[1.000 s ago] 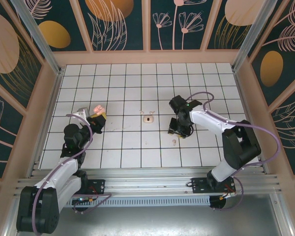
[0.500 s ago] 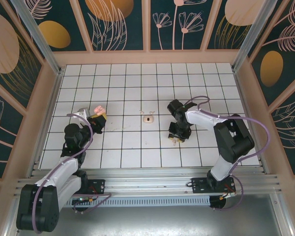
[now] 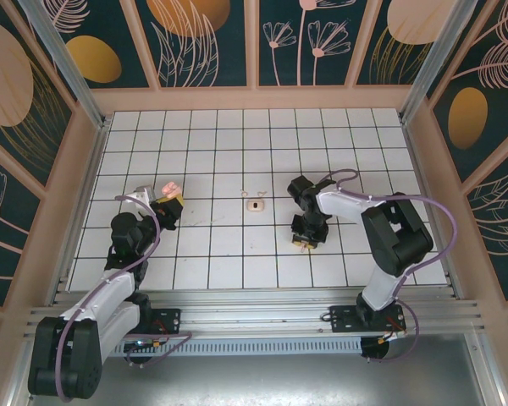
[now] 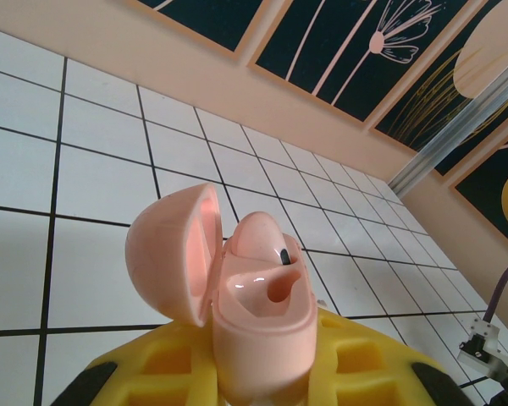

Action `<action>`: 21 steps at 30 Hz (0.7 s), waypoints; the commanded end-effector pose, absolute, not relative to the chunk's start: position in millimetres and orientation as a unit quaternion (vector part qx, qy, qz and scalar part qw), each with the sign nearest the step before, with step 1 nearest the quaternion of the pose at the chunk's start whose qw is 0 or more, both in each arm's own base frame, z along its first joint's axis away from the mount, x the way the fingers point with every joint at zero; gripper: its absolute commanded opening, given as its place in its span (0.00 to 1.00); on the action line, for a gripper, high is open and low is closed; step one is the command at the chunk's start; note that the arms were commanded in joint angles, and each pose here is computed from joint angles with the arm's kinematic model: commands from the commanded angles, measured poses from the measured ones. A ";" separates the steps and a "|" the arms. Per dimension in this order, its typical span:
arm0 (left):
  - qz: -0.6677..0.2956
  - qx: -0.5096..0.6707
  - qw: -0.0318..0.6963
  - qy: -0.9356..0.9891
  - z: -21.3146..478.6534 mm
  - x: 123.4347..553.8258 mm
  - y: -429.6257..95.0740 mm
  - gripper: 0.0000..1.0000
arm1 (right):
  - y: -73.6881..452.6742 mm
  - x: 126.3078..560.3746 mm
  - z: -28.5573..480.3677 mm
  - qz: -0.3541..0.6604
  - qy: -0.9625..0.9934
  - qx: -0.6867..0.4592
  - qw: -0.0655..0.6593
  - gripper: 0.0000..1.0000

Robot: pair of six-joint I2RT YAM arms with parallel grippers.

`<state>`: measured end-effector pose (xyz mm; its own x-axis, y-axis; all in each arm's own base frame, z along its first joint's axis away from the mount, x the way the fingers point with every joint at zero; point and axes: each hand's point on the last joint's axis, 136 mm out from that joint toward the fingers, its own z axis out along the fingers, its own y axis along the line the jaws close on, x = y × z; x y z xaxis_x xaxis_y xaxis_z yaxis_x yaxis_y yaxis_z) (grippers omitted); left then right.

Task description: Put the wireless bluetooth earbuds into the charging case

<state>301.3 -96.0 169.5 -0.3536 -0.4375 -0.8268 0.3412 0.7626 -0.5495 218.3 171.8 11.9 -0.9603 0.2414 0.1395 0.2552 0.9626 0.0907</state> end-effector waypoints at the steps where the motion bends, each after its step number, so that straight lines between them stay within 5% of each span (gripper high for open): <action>1: -0.349 -0.019 0.581 0.735 182.5 303.2 -99.8 0.07 | 174.1 210.0 -3.1 -0.058 -0.987 -0.128 0.072 0.23; 9: -0.354 -0.014 0.580 0.734 183.7 302.8 -101.9 0.06 | 173.9 229.2 16.1 -0.067 -0.988 -0.139 0.005 0.21; 21: -0.372 0.058 0.550 0.746 191.8 306.8 -133.0 0.03 | 203.9 318.6 91.2 -0.139 -0.958 -0.046 -0.247 0.20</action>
